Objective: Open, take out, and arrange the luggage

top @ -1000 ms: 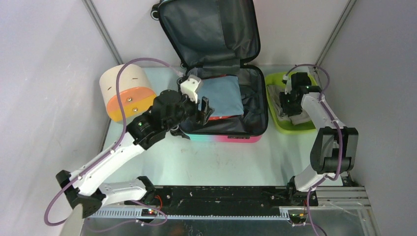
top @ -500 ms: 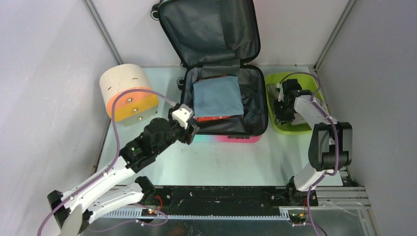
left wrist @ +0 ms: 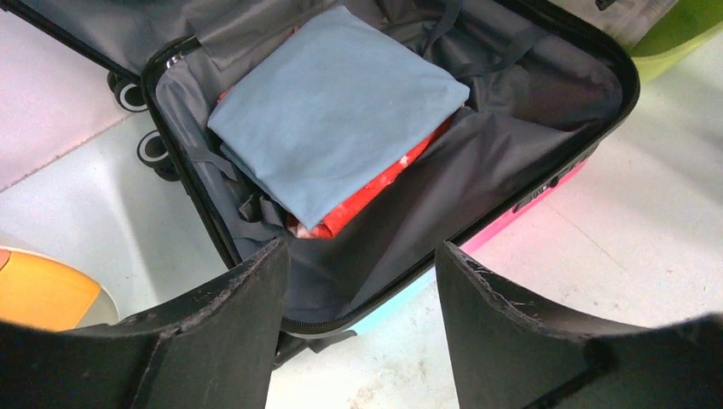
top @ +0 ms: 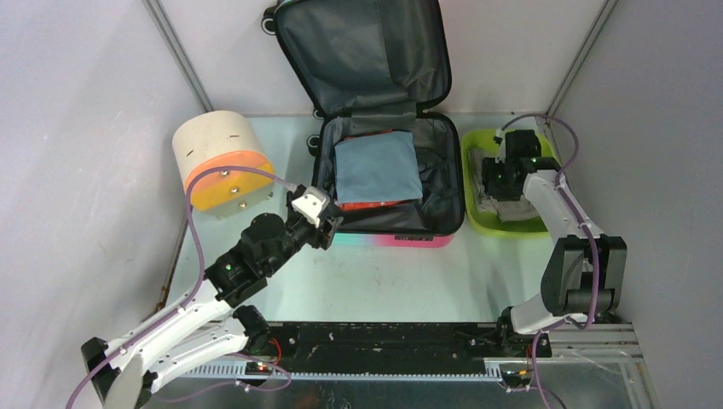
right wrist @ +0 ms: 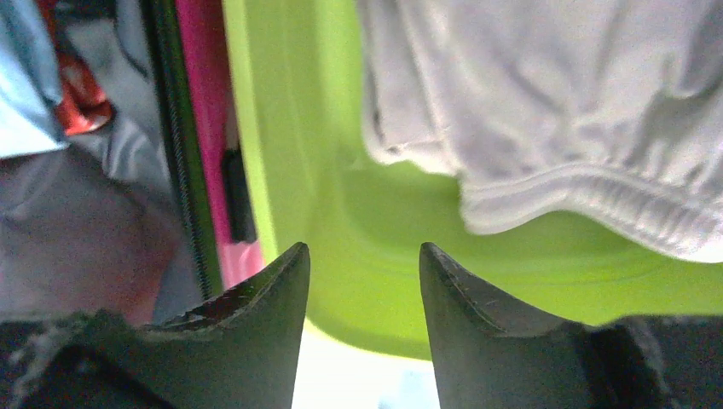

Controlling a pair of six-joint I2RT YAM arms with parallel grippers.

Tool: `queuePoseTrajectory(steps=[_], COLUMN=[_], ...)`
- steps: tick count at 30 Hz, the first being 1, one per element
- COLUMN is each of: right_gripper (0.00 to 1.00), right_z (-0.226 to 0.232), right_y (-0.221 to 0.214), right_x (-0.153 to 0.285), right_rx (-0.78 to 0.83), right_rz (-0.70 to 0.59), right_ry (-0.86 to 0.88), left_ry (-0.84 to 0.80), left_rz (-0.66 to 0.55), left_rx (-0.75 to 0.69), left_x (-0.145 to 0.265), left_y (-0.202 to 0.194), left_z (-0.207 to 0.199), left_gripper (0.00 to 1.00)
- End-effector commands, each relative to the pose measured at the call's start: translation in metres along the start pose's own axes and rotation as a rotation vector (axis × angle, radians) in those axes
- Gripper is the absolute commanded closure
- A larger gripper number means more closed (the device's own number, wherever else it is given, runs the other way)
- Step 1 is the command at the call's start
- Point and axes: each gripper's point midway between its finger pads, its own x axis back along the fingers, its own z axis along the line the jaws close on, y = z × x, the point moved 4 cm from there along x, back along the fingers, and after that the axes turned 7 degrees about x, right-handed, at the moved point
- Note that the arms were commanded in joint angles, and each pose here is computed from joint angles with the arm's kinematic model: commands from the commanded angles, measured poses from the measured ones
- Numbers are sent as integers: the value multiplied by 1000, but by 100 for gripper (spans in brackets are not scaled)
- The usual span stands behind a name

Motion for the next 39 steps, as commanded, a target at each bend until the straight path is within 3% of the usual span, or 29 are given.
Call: queuePoseTrajectory(steps=[1,5,7,20,22,24,25,26,27,28,34,39], right_gripper=[45,33,32,32,37,52,68,76,91,97,100,99], right_z=[-19,-28,-30,-29,-28,-26,-24,-21,-18,-13,1,13], right_y=[33,33,31,11,9,10,9,12,12,16,15,2], right_x=[1,-16,-27,-89,-93,-91,-89,-82,-77,-70,-39,-44], right_rx=[83,123,150,317,311,301,292,287,274,266,180,80], right_rz=[-121,-82,-61,133,140,135,137,118,114,89,66,134], right_ry=[-87,-136,-132,-216,-204,-190,-185,-172,-160,-127,-26,34], left_ry=[-4,12,32,107,111,111,111,114,116,119,121,129], left_rz=[-91,-92,-88,-104,-106,-110,-114,-116,-118,-119,-130,-125], left_rx=[18,18,10,-2,-1,-1,-1,0,0,-1,-1,-24], left_x=[2,2,2,6,7,8,9,10,11,11,16,18], left_y=[20,20,20,24,24,25,25,25,26,25,28,25], left_z=[-1,1,4,16,16,17,17,17,18,18,20,22], left_gripper=[30,30,30,30,30,30,30,30,30,30,30,30])
